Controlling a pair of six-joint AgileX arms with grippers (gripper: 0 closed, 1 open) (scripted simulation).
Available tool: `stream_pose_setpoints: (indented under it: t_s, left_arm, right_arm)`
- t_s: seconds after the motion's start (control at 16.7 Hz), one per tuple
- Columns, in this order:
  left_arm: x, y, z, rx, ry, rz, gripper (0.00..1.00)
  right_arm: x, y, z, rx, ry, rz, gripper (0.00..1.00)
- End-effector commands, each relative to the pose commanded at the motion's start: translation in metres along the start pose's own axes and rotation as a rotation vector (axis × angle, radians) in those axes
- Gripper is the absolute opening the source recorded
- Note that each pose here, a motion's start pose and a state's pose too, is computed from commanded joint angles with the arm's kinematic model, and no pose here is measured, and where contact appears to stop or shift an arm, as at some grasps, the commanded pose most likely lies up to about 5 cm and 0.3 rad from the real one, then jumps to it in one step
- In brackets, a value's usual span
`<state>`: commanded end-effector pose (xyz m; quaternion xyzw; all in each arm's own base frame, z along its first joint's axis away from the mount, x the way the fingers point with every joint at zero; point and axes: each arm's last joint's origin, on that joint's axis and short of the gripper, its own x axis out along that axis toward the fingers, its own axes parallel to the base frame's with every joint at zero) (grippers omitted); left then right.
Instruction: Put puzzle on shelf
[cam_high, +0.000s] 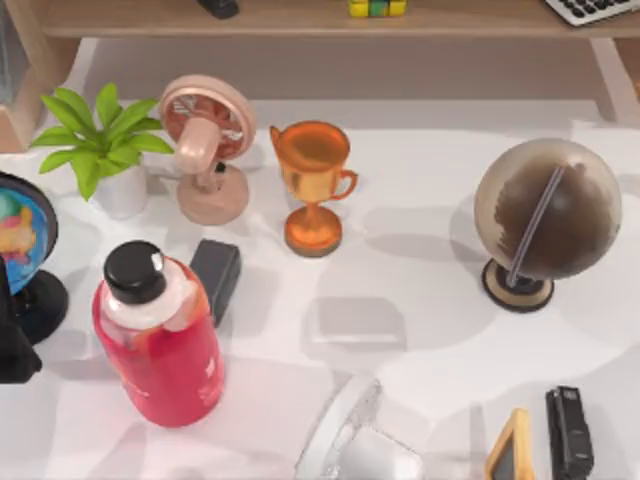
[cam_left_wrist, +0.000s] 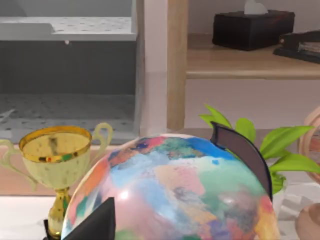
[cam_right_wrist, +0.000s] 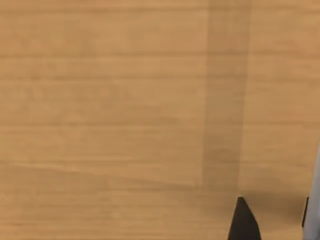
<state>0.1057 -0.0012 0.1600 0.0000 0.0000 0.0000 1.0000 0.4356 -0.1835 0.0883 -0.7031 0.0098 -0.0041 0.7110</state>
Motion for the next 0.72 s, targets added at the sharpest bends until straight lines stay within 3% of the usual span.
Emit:
stream_pose_setpoints:
  t_s: [0.36,0.72]
  left_arm:
    - [0.0000,0.0000,0.0000,0.000,0.000,0.000,1.00]
    - [0.0000,0.0000,0.0000,0.000,0.000,0.000,1.00]
  right_arm:
    - [0.0000,0.0000,0.0000,0.000,0.000,0.000,0.98]
    - [0.0000,0.0000,0.0000,0.000,0.000,0.000,1.00]
